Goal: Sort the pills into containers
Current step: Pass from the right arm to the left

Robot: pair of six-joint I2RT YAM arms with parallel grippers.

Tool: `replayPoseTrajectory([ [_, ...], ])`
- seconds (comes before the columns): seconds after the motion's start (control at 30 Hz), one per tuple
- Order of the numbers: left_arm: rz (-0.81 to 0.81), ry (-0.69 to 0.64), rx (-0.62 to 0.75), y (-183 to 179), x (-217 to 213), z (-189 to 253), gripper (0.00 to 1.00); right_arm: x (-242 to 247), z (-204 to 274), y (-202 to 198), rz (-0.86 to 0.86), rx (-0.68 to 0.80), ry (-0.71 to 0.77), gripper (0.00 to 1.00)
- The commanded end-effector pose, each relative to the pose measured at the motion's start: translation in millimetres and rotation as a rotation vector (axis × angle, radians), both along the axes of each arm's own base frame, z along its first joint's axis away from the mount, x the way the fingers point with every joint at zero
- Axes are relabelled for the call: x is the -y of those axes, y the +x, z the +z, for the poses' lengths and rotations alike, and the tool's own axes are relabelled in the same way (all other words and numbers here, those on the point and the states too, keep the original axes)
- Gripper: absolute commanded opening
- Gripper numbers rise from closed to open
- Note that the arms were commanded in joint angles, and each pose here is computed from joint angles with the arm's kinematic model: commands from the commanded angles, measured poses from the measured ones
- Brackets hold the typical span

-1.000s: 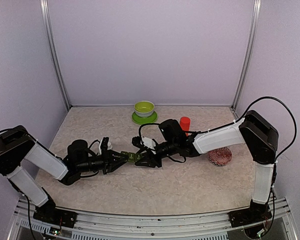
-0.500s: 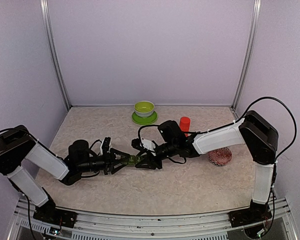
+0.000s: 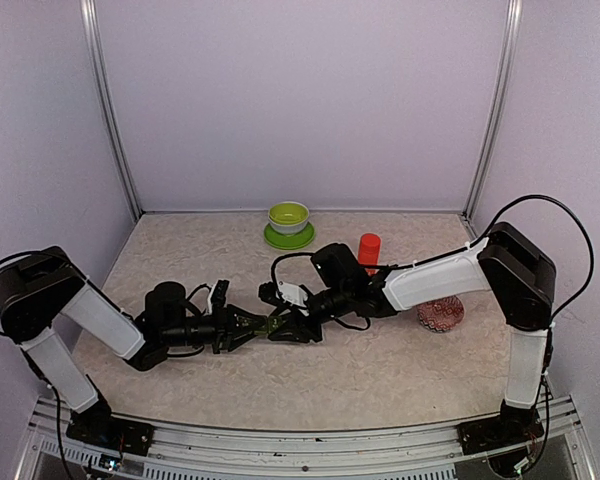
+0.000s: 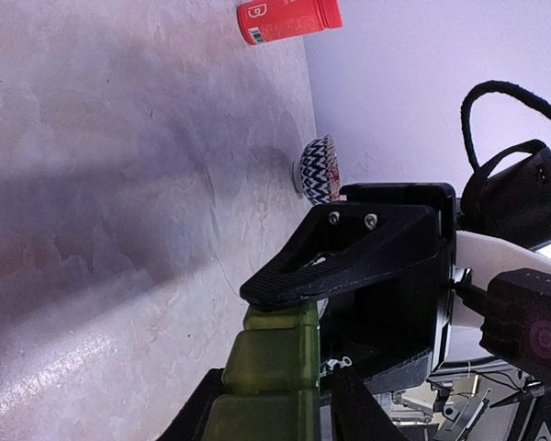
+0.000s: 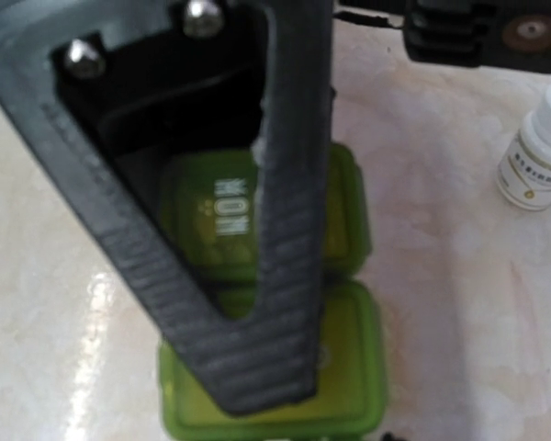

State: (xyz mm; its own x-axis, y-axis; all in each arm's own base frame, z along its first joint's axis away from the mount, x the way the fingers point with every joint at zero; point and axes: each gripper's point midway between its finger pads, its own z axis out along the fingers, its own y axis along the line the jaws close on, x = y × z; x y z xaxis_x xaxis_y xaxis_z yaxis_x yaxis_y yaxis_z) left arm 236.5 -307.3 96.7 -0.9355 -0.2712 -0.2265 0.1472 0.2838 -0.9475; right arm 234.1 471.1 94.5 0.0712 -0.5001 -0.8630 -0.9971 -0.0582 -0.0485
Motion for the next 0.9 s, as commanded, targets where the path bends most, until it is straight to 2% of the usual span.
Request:
replayPoseTrajectory([
  [0.0,-0.023,-0.042,0.052,-0.8,6.0,12.6,0.33,-5.5,23.3,-1.1,0.005,0.034,0.032,0.45],
  [0.13,-0.027,-0.053,0.048,-1.4,6.7,12.6,0.27,-5.1,29.8,-1.4,0.002,0.033,0.049,0.52],
  [0.37,-0.035,-0.073,0.051,-3.3,7.1,16.0,0.26,1.0,35.1,-3.0,-0.008,0.051,0.051,0.68],
  [0.63,-0.09,-0.13,0.052,-13.5,10.5,29.0,0.27,31.7,36.3,-23.4,0.024,0.187,0.094,0.71],
  [0.87,-0.152,-0.148,0.046,-28.2,21.4,35.5,0.28,46.1,52.2,-23.3,-0.074,0.379,0.14,0.73],
])
